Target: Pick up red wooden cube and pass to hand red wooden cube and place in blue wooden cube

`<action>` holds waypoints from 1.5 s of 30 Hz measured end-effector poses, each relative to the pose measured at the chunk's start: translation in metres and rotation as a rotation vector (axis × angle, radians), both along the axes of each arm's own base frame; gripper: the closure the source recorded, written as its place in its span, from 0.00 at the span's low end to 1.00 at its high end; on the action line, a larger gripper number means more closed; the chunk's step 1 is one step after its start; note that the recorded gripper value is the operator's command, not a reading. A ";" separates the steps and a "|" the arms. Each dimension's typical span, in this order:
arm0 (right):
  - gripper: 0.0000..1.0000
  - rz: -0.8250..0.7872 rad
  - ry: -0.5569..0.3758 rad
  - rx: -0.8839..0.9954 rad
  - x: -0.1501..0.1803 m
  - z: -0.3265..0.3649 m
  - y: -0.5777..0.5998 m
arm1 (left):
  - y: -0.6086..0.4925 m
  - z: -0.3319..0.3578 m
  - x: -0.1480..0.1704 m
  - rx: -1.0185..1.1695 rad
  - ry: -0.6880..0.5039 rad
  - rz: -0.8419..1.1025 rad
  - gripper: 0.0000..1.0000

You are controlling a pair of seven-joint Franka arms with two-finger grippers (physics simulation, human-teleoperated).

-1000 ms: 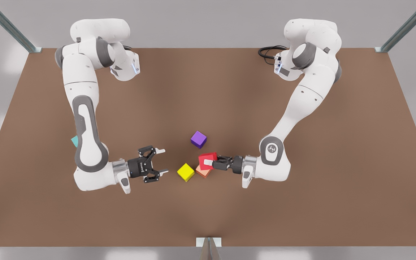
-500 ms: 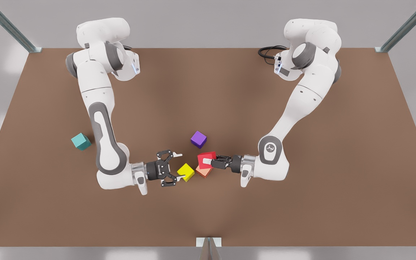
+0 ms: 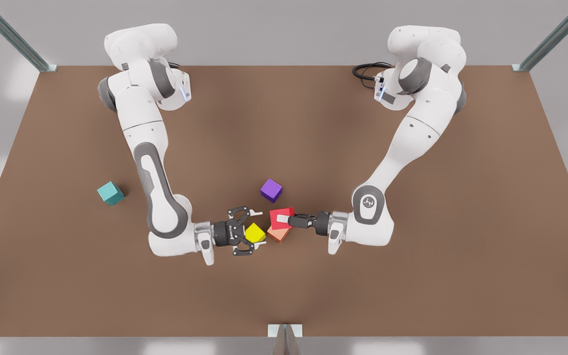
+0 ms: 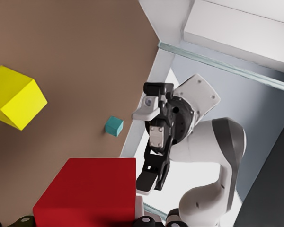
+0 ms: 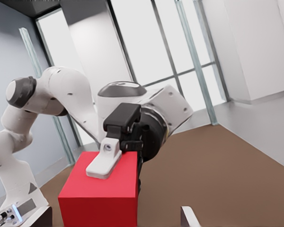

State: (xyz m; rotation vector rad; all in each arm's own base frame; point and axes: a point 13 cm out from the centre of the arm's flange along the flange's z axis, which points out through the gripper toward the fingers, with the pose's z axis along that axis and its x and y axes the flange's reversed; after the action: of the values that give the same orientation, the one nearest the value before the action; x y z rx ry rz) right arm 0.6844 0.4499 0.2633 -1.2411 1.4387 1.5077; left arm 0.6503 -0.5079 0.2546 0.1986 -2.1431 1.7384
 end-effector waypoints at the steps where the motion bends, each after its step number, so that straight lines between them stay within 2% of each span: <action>1: 0.00 0.001 -0.002 0.002 -0.001 0.000 0.001 | 0.000 0.000 0.000 -0.002 -0.004 0.000 0.39; 21: 0.00 0.023 -0.015 0.031 -0.016 -0.008 0.015 | 0.000 -0.008 -0.004 -0.021 -0.113 -0.022 0.37; 45: 0.00 0.062 -0.001 0.068 -0.040 -0.015 0.043 | -0.015 -0.004 -0.002 -0.021 -0.157 0.005 0.36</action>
State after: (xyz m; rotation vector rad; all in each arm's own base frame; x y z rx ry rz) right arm 0.6440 0.4930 0.2478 -1.2559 1.3486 1.5842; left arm 0.6484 -0.5229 0.2510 0.0630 -2.2336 1.8335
